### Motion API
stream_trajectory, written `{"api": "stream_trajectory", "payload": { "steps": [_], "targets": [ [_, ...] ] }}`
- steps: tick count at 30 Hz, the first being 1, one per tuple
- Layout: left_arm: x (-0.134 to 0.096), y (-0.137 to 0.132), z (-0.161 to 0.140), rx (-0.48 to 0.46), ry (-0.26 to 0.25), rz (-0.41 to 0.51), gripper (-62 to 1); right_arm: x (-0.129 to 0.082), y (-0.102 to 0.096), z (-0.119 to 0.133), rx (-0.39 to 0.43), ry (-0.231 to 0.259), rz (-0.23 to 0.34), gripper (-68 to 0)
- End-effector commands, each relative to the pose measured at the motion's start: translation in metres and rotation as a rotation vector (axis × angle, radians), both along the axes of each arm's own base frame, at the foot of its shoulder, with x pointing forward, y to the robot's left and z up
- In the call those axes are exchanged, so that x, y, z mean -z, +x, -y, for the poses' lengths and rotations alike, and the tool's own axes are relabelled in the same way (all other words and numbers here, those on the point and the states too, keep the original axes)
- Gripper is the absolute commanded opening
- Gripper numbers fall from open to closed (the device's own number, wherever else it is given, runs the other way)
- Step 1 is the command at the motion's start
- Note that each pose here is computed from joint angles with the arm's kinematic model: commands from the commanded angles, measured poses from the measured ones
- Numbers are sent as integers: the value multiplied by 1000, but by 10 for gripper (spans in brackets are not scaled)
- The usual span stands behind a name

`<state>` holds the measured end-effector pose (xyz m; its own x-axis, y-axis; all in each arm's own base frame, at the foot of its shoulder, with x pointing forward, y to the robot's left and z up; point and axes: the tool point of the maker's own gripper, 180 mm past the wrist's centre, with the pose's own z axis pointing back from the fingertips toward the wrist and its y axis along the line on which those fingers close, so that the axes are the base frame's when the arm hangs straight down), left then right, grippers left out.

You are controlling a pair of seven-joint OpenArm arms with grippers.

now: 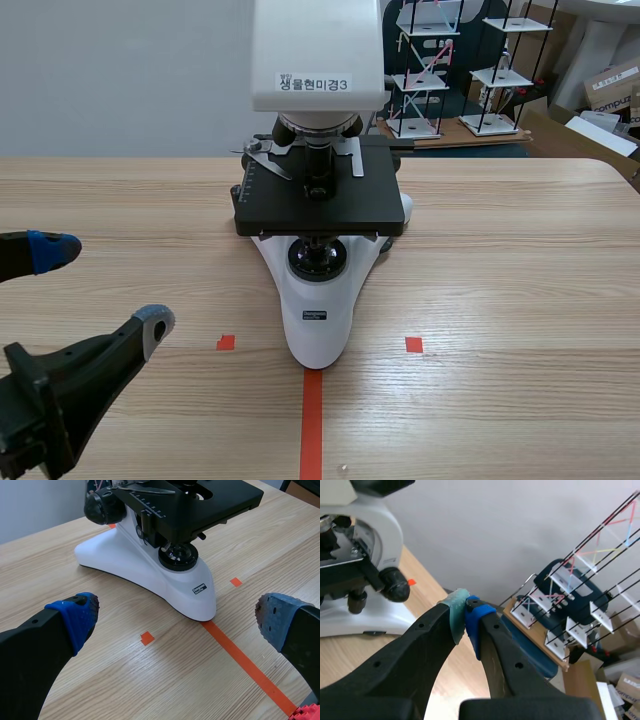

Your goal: Point at the coarse focus knob

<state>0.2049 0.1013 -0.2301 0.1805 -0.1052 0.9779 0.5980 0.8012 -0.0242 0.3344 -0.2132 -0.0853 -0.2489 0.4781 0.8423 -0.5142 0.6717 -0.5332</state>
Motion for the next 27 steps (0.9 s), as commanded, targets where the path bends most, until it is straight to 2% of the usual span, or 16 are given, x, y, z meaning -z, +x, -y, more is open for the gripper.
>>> {"api": "stream_trajectory", "payload": {
  "steps": [1,4,8,12,18,27],
  "targets": [
    [-11,1,5,8,-24,28,14,-8,2,-5,-6,-9,29,-658],
    [-11,1,5,8,-24,28,14,2,7,-1,28,-27,9,-658],
    [-11,1,5,8,-24,28,14,20,18,-5,55,-79,-28,-658],
    [-11,1,5,8,-24,28,14,24,30,-18,33,-112,-43,-658],
    [-11,1,5,9,-24,29,14,35,50,-32,14,-187,-64,-658],
    [-11,1,5,9,-24,29,14,43,77,-46,-13,-213,-82,-658]
  ]
}}
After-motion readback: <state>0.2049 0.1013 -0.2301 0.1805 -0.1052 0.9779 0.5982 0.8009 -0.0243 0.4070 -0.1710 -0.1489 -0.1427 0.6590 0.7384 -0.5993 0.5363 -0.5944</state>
